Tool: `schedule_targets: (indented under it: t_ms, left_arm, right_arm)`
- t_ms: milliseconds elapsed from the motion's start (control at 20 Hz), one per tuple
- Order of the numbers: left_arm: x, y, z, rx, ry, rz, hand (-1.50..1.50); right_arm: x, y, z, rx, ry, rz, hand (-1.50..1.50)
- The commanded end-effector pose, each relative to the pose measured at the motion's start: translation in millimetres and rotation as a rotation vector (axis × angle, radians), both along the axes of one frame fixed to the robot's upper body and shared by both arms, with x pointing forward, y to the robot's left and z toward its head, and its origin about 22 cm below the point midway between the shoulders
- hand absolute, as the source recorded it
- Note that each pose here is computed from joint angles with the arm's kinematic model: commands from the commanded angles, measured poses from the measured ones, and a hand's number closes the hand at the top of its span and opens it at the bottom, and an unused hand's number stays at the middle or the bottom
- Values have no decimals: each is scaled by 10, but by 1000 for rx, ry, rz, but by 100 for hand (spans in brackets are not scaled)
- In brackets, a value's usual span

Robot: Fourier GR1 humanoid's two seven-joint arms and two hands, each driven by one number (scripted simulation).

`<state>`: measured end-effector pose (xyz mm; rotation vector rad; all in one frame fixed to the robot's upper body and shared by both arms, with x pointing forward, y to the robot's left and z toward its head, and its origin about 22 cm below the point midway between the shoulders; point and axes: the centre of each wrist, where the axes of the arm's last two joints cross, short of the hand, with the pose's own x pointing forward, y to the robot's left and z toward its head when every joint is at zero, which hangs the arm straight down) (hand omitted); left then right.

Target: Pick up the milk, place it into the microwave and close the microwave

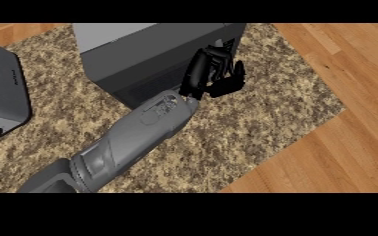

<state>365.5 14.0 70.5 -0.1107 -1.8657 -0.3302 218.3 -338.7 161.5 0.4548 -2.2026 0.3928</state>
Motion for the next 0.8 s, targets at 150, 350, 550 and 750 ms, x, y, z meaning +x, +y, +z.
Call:
schedule_targets:
  t_ms: [150,350,550,750]
  left_arm:
    - [112,-111,14,-69,117,203,150]
    - [154,-81,-21,-47,114,210,150]
    - [201,37,-98,-21,119,202,150]
    - [253,211,-178,4,144,186,150]
  right_arm:
    - [-8,-86,98,13,-12,-24,-150]
    - [-22,-137,110,23,-9,-57,-150]
    - [-67,-203,176,32,-28,-94,-150]
    - [-108,-270,186,23,-19,-119,-150]
